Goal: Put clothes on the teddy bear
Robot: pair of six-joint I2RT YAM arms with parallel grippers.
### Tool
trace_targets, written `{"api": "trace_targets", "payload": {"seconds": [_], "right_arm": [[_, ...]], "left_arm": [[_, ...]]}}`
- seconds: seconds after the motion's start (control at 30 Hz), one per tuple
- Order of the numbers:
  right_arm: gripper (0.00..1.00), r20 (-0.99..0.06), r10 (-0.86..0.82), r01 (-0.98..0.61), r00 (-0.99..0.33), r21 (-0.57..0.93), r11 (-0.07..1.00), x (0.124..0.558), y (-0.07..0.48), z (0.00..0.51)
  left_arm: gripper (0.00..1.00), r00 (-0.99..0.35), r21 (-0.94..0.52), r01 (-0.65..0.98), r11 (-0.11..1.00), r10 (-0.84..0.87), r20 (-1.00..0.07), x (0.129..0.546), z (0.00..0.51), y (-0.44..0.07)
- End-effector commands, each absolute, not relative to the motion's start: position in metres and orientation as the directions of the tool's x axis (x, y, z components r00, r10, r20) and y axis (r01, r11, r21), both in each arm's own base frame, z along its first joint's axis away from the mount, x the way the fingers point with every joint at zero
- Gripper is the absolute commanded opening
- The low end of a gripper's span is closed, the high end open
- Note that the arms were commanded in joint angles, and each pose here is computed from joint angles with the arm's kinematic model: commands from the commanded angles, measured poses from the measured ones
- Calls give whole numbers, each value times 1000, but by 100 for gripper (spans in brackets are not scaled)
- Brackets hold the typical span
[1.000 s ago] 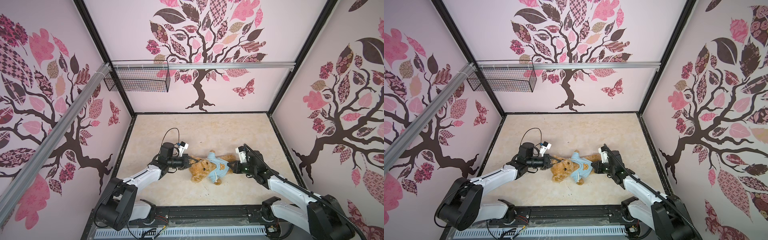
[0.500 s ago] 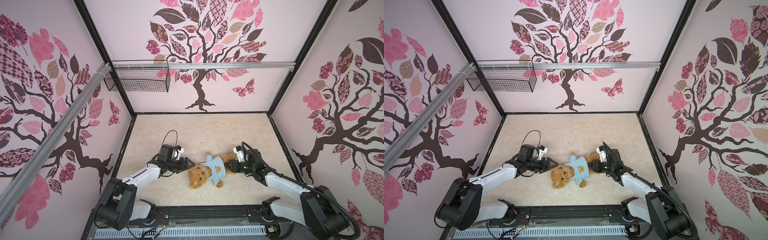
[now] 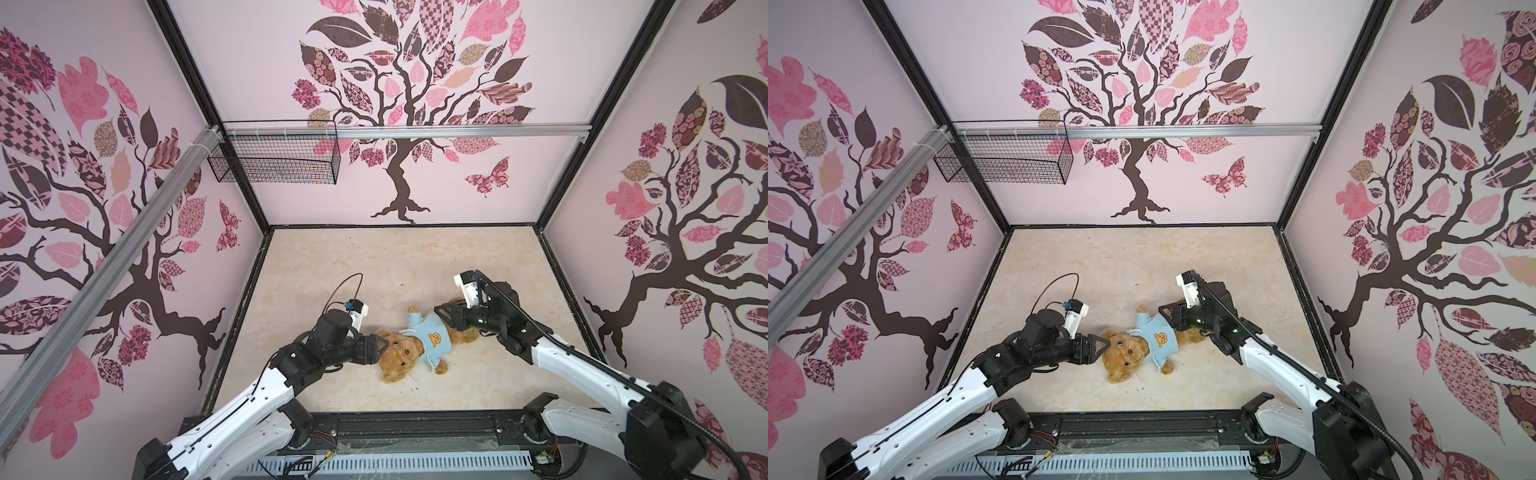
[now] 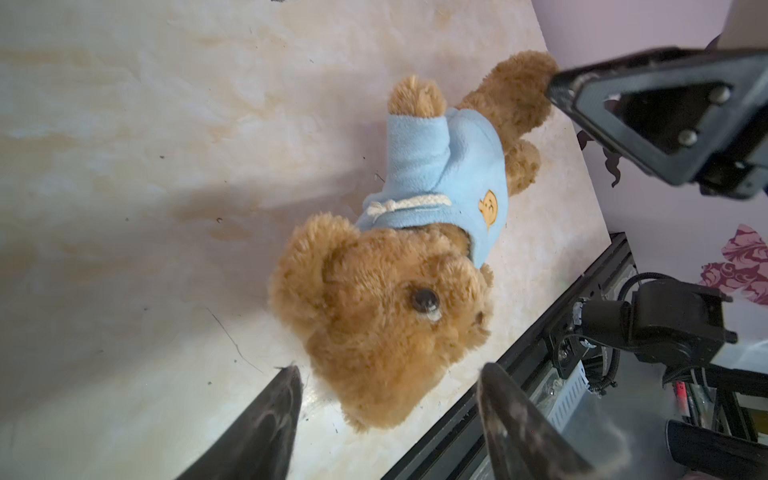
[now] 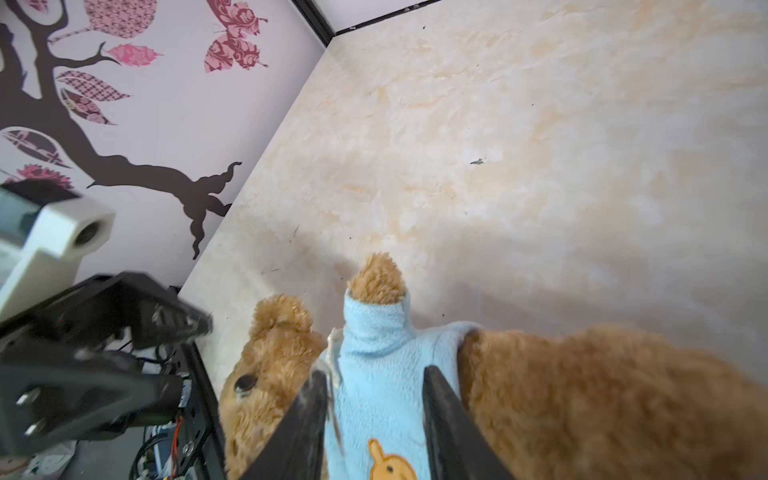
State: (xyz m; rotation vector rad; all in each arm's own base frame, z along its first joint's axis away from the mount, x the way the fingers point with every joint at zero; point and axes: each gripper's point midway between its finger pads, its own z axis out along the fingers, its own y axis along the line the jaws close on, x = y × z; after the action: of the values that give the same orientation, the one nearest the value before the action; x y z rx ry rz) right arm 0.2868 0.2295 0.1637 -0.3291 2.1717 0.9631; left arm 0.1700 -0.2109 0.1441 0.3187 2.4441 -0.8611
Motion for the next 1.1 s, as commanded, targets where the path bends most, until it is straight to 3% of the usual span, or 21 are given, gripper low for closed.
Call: {"api": "trace_targets", "payload": {"seconds": [0.0, 0.23, 0.47, 0.7, 0.83, 1.0, 1.07], "right_arm": [[43, -703, 18, -466, -711, 490, 737, 310, 232, 150], [46, -601, -60, -379, -797, 420, 825, 323, 216, 103], [47, -564, -34, -330, -825, 432, 839, 297, 192, 91], [47, -517, 32, -311, -856, 563, 766, 269, 200, 92], [47, -493, 71, -310, -867, 645, 698, 264, 215, 98], [47, -490, 43, -343, -871, 667, 662, 262, 235, 103], [48, -518, 27, -351, -855, 615, 706, 269, 229, 105]], "left_arm": [[71, -867, -452, 319, 833, 64, -494, 155, 106, -205], [73, -872, -433, 338, 836, 105, -478, 159, 78, -238], [72, -854, -409, 292, 865, 43, -518, 220, 74, -245], [72, -827, -333, 304, 892, 74, -558, 290, 80, -244], [72, -831, -360, 248, 899, 6, -557, 317, 84, -230], [73, -794, -348, 197, 917, -59, -605, 334, 102, -204], [74, -758, -319, 167, 933, -85, -646, 338, 112, -189]]}}
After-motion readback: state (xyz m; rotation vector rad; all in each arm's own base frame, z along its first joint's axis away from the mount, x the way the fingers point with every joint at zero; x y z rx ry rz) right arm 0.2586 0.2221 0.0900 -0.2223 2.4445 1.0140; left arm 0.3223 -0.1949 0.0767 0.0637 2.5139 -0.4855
